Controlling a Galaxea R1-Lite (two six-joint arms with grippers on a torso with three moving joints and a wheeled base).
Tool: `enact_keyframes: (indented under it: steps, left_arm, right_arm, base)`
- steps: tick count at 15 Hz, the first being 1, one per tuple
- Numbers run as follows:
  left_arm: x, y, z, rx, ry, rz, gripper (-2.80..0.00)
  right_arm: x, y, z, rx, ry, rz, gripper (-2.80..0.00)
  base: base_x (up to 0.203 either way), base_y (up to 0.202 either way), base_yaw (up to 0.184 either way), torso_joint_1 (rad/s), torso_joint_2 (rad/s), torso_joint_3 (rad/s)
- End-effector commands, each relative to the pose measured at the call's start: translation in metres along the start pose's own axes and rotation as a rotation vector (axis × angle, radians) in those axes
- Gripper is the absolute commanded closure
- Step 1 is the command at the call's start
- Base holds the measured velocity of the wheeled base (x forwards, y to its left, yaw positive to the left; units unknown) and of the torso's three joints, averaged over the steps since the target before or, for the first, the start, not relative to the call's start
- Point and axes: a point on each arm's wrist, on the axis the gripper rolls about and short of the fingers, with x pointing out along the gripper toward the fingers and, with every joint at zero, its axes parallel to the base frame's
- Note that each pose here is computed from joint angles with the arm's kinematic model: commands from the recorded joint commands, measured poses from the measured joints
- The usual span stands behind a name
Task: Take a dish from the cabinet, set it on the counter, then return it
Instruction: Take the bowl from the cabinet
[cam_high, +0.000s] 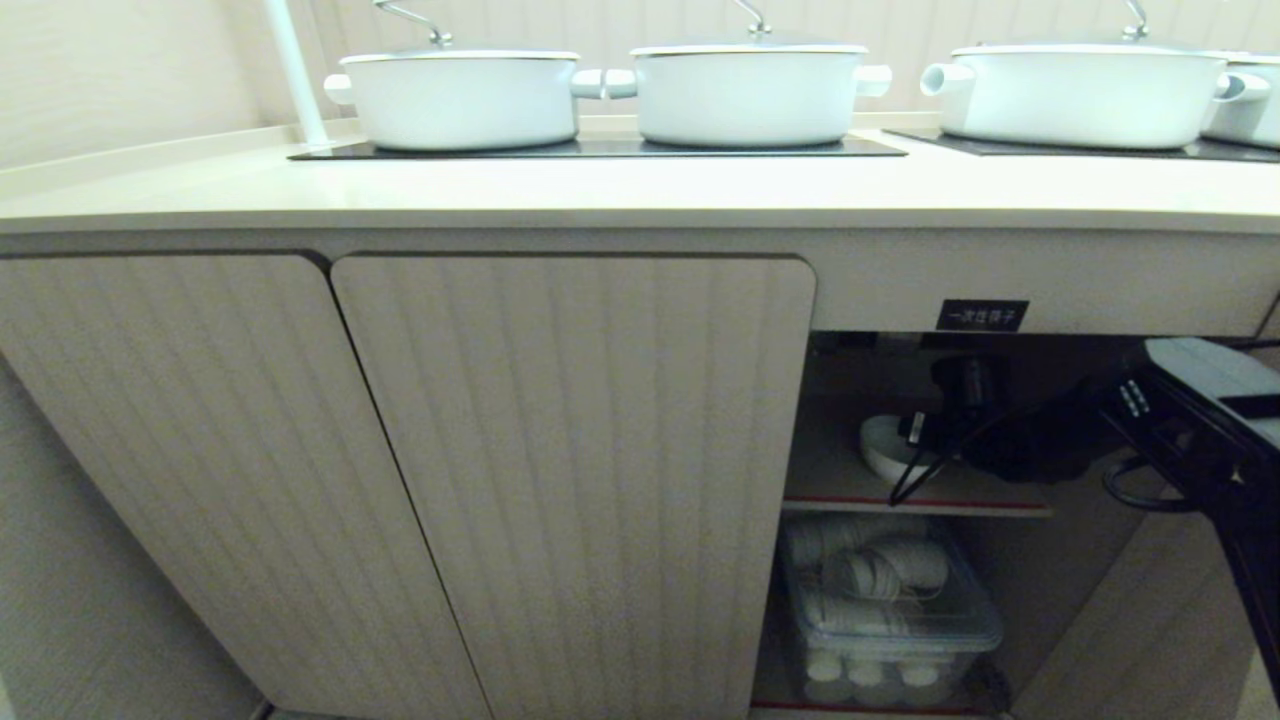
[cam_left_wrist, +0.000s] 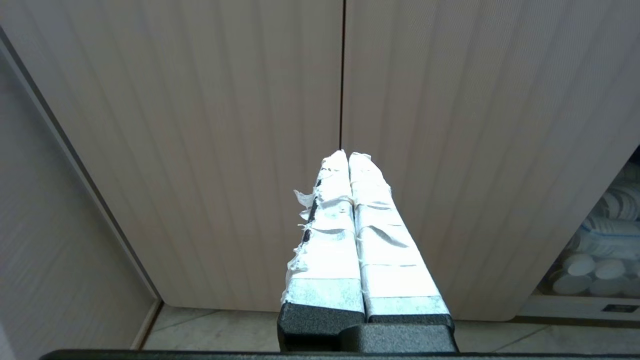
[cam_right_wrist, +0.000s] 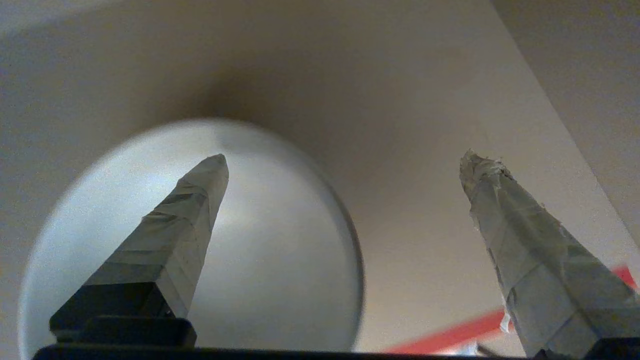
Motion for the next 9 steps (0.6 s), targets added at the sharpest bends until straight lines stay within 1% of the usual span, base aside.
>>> enact_keyframes:
  steps: [1, 9]
  left_arm:
    - [0.0000, 0.0000, 0.0001, 0.000, -0.001, 0.000, 0.00]
    - [0.0000, 0.0000, -0.0001, 0.000, 0.000, 0.001, 0.00]
  right_arm:
    - [0.0049, 0.0021, -0.0020, 0.001, -0.002, 0.001, -2.80]
    - [0.0132, 0.0040, -0.0087, -0.012, 0.009, 0.000, -2.80]
  base:
    - [0.000, 0.000, 0.000, 0.000, 0.00, 0.000]
    - [0.000, 0.000, 0.000, 0.000, 0.00, 0.000]
